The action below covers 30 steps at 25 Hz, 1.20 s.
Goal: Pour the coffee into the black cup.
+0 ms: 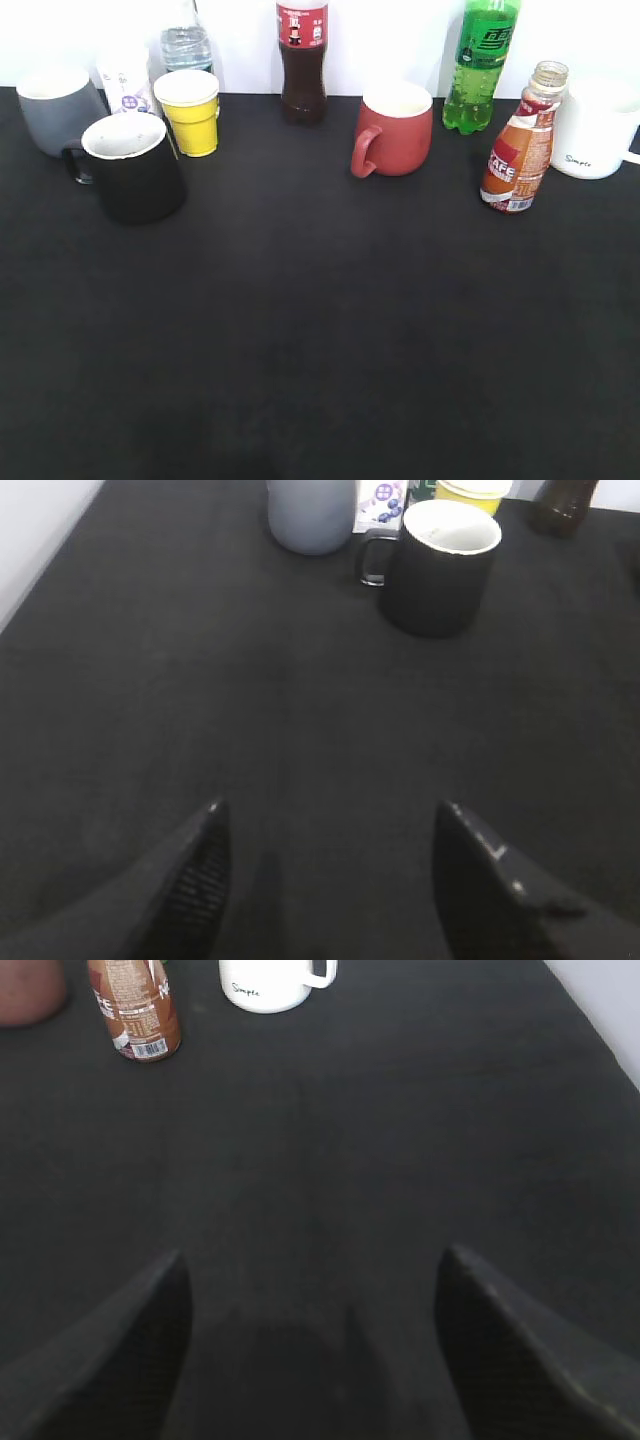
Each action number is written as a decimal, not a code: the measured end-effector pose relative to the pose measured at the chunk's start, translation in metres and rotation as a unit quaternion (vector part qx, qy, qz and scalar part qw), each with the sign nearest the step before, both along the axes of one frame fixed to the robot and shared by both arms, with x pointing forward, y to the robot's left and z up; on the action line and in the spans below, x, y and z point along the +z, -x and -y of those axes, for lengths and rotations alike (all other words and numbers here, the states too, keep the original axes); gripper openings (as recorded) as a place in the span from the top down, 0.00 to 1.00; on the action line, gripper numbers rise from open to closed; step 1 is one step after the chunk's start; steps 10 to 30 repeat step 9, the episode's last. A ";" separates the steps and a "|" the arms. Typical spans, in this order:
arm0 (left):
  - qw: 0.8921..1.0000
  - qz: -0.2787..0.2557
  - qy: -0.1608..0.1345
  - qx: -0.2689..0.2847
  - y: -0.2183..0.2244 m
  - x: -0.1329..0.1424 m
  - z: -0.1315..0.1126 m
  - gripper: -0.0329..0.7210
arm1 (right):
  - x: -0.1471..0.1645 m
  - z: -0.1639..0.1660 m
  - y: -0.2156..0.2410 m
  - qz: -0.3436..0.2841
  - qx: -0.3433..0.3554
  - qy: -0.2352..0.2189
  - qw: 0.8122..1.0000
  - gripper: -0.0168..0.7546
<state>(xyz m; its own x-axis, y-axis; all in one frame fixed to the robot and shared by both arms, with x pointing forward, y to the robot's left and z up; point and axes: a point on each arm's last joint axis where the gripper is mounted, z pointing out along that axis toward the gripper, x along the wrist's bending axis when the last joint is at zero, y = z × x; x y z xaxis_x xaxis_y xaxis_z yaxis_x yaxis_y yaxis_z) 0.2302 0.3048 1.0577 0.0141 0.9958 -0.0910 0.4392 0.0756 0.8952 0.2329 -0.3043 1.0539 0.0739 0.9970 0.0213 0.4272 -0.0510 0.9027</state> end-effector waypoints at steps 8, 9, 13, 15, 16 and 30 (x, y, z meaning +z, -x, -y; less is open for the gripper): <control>1.000 0.000 0.000 0.000 0.000 0.000 0.000 0.35 | 0.000 0.000 0.000 0.000 0.000 0.000 1.000 0.21; 1.000 0.000 0.000 0.000 0.000 0.000 0.000 0.36 | 0.000 0.000 0.000 0.000 0.000 0.000 1.000 0.21; 1.000 0.000 0.000 0.000 0.000 0.000 0.000 0.36 | 0.000 0.000 0.000 0.000 0.000 0.000 1.000 0.21; 1.000 0.000 0.000 0.000 0.000 0.000 0.000 0.36 | 0.000 0.000 0.000 0.000 0.000 0.000 1.000 0.21; 1.000 0.000 0.000 0.000 0.000 0.000 0.000 0.36 | 0.000 0.000 0.000 0.000 0.000 0.000 1.000 0.21; 1.000 0.000 0.000 0.000 0.000 0.000 0.000 0.36 | 0.000 0.000 0.000 0.000 0.000 0.000 1.000 0.21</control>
